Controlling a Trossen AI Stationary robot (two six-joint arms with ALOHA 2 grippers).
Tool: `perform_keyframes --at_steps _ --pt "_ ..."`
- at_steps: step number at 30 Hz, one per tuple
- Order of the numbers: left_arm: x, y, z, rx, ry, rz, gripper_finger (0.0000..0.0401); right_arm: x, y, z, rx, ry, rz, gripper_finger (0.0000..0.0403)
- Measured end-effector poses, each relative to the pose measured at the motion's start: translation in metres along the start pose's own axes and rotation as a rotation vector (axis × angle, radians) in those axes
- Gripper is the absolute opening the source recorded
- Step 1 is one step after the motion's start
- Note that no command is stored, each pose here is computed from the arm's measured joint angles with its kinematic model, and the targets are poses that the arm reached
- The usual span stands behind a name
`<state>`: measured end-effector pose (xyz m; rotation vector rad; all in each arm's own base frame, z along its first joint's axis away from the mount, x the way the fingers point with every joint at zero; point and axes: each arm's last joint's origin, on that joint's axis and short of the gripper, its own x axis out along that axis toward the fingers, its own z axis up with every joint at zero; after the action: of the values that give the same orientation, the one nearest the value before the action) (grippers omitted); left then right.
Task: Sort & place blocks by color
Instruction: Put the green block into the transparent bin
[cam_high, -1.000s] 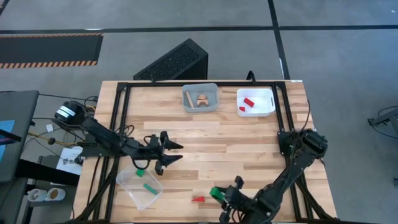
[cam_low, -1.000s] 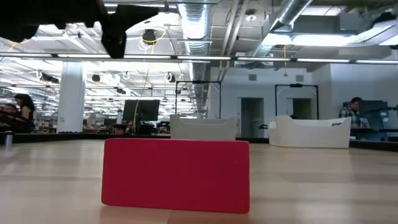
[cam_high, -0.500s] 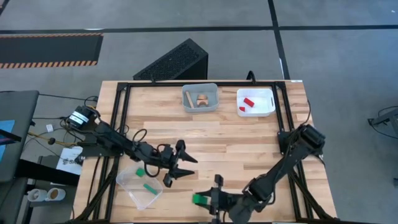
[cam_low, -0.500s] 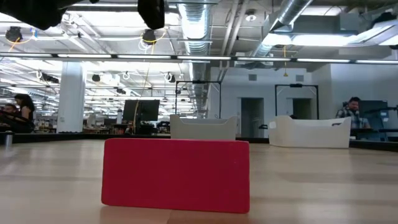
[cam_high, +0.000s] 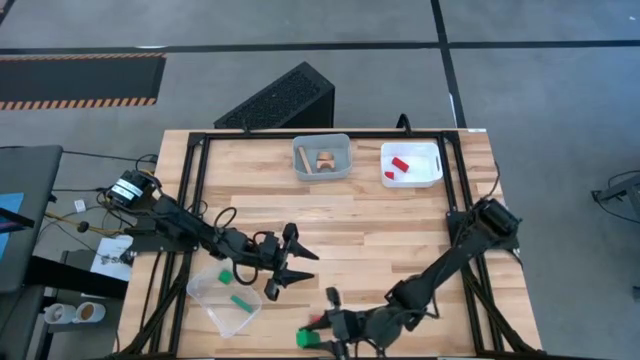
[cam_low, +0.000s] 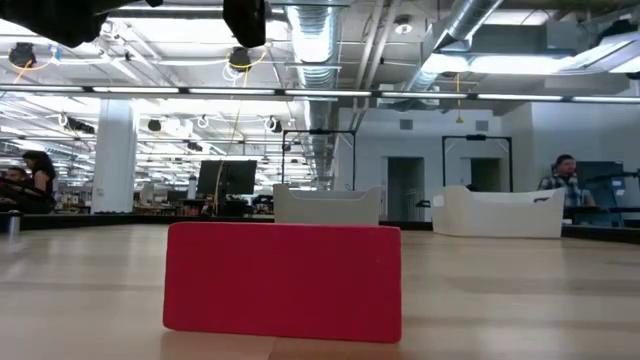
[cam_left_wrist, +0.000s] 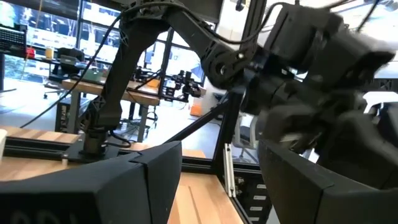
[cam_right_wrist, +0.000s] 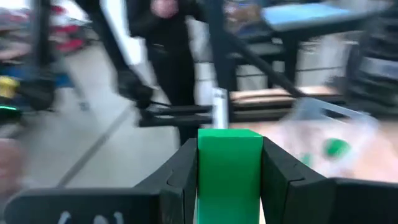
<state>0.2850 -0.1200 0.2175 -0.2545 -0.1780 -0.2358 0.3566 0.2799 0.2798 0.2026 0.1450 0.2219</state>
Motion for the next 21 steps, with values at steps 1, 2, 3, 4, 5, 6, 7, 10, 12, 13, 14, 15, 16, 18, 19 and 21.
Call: perform_keyframes --at_steps 1,2,3,4,5,6,7,10,12,13,14,15,16,18,19,21 --pt "0.000 0.000 0.000 0.000 0.000 0.000 0.0201 0.000 0.000 -0.004 -0.007 0.002 -0.030 0.0125" --pt "0.000 0.000 0.000 0.000 0.000 0.000 0.0201 -0.001 0.000 -0.008 -0.005 -0.010 -0.061 0.0125" --pt "0.000 0.000 0.000 -0.001 0.000 0.000 0.0201 -0.003 0.000 -0.012 0.004 -0.033 -0.081 0.0125" --pt "0.000 0.000 0.000 -0.002 0.001 -0.001 0.0201 -0.007 0.001 -0.018 0.011 -0.057 -0.106 0.0125" --pt "0.000 0.000 0.000 -0.002 0.004 -0.006 0.0201 -0.010 0.000 -0.026 0.014 -0.075 -0.122 0.0125" --pt "0.000 0.000 0.000 -0.002 0.006 -0.008 0.0201 -0.016 -0.001 -0.034 0.012 -0.088 -0.134 0.0125" --pt "0.000 0.000 -0.001 0.000 0.008 -0.007 0.0201 -0.023 -0.003 -0.043 0.012 -0.099 -0.144 0.0125" --pt "0.000 0.000 -0.002 -0.005 0.021 0.004 0.0201 -0.041 -0.018 -0.052 0.085 -0.206 -0.142 0.0125" --pt "0.000 0.000 -0.002 -0.015 0.024 0.005 0.0201 -0.052 -0.032 -0.058 0.123 -0.269 -0.169 0.0125" --pt "0.000 0.001 -0.003 -0.016 0.027 0.006 0.0201 -0.056 -0.040 -0.062 0.132 -0.284 -0.194 0.0126" --pt "0.000 0.001 -0.003 -0.012 0.030 0.008 0.0201 -0.058 -0.046 -0.065 0.138 -0.295 -0.224 0.0127" --pt "0.000 0.001 -0.003 0.000 0.033 0.007 0.0202 -0.060 -0.051 -0.066 0.142 -0.306 -0.248 0.0129" --pt "0.000 0.000 -0.004 0.012 0.039 0.005 0.0205 -0.061 -0.055 -0.063 0.144 -0.320 -0.261 0.0132" --pt "0.000 -0.002 -0.006 0.022 0.066 0.010 0.0215 -0.063 -0.061 -0.053 0.128 -0.343 -0.276 0.0138" --pt "0.001 -0.002 -0.006 0.023 0.074 0.022 0.0222 -0.063 -0.063 -0.049 0.110 -0.350 -0.283 0.0140" --pt "0.004 -0.002 -0.006 0.017 0.079 0.058 0.0240 -0.062 -0.066 -0.043 0.064 -0.356 -0.298 0.0142"
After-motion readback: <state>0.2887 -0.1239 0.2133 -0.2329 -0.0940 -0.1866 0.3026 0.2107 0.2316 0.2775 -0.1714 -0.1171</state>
